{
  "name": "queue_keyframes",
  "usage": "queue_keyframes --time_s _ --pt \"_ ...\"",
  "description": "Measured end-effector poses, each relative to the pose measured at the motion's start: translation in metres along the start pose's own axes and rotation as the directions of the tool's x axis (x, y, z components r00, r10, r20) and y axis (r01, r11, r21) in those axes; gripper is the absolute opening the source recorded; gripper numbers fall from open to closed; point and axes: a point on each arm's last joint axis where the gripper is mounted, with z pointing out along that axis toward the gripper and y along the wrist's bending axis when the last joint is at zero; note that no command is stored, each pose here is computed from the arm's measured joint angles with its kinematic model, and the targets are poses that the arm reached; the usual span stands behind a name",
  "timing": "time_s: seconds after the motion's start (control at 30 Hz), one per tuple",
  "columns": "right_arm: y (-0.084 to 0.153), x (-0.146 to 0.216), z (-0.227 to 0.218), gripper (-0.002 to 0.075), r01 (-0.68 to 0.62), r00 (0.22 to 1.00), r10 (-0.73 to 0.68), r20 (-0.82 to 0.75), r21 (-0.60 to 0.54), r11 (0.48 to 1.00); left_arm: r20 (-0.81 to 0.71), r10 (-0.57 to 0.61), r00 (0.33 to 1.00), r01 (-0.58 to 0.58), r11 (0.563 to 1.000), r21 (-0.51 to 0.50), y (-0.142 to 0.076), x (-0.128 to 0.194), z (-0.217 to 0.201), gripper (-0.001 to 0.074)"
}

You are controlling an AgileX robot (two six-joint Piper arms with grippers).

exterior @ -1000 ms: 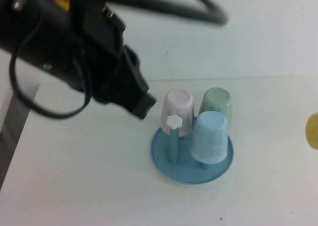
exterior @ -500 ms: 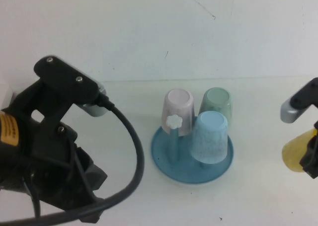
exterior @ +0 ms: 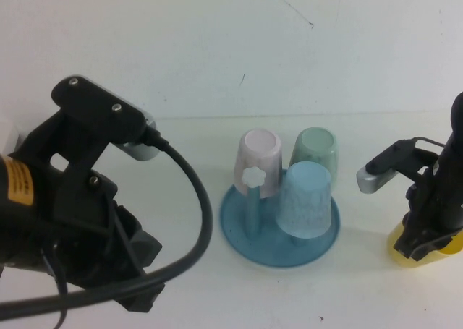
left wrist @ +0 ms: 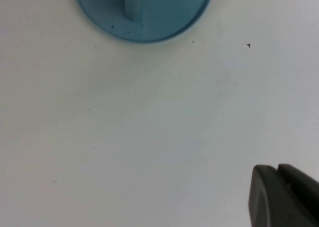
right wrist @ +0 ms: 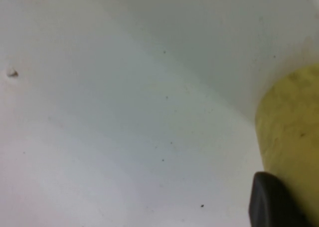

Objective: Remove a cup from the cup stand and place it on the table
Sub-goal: Place the cup on the table

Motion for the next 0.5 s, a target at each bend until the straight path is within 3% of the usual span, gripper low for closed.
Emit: queue_keyframes --time_s 0.1,0.3,0.5 --pt "-0.001 -0.002 -0.002 0.0072 -0.012 1.000 0.012 0.004 0.002 1.000 0.000 -0.006 1.000 0.006 1.000 0.000 0.000 0.000 0.000 -0.0002" --pt "-0.002 -0.007 -0.010 0.0237 -0.050 0.999 0.050 0.021 0.010 0.999 0.010 -0.018 1.000 0.018 1.000 -0.010 0.001 -0.001 0.000 -0.0002" --pt "-0.001 -0.007 -0.028 0.0272 -0.055 0.996 0.052 0.069 0.032 0.998 0.005 -0.018 1.000 0.018 0.997 -0.080 0.007 0.001 -0.001 -0.0002"
